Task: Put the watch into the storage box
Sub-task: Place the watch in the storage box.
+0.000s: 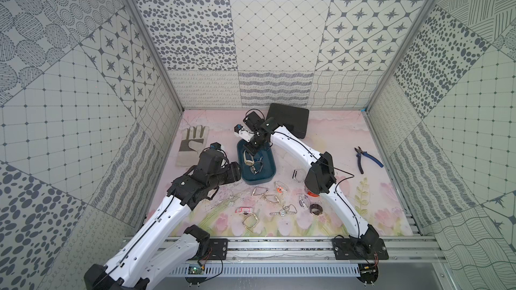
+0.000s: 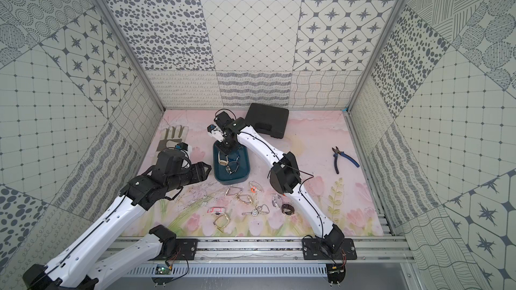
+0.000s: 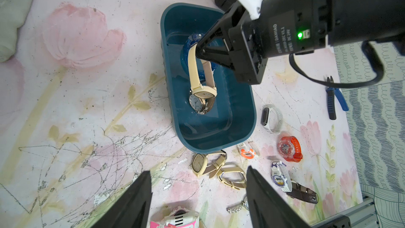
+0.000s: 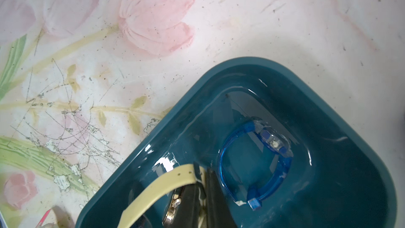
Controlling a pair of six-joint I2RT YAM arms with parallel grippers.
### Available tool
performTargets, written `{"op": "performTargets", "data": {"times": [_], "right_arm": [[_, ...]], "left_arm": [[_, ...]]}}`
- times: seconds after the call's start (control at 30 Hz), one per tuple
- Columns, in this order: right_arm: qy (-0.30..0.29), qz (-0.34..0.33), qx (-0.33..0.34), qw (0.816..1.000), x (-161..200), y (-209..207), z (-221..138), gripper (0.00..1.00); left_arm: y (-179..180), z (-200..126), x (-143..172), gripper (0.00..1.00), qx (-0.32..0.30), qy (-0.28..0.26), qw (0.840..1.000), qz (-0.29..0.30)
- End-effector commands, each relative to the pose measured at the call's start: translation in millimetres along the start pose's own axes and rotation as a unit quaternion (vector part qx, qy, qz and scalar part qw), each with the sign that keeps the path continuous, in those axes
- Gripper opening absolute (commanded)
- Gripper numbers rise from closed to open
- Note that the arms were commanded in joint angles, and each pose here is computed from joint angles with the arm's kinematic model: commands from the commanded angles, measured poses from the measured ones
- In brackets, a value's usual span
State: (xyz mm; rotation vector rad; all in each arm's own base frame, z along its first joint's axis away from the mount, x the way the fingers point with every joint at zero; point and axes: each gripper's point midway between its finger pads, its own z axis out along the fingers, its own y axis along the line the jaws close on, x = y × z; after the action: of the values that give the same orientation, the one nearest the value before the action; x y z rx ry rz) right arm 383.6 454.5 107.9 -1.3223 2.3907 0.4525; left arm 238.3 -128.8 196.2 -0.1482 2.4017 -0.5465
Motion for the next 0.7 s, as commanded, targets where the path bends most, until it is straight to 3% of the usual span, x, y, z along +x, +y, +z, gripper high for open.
{"op": "performTargets", "data": {"times": [0.0, 0.3, 0.67], "right_arm": [[-0.011, -0.035, 0.001, 0.999, -6, 9, 18, 0.02], [-0.001, -0.061, -0.002, 0.998, 1, 17, 40, 0.05], [0.023, -0.047, 0.003, 0.999, 18, 12, 54, 0.07]], "left_arm": [[5, -2, 0, 0.71, -0.013, -0.001, 1.000, 0.004], [6, 0, 2, 0.71, -0.013, -0.001, 1.000, 0.006], [5, 1, 2, 0.71, -0.008, -0.002, 1.000, 0.007]]}}
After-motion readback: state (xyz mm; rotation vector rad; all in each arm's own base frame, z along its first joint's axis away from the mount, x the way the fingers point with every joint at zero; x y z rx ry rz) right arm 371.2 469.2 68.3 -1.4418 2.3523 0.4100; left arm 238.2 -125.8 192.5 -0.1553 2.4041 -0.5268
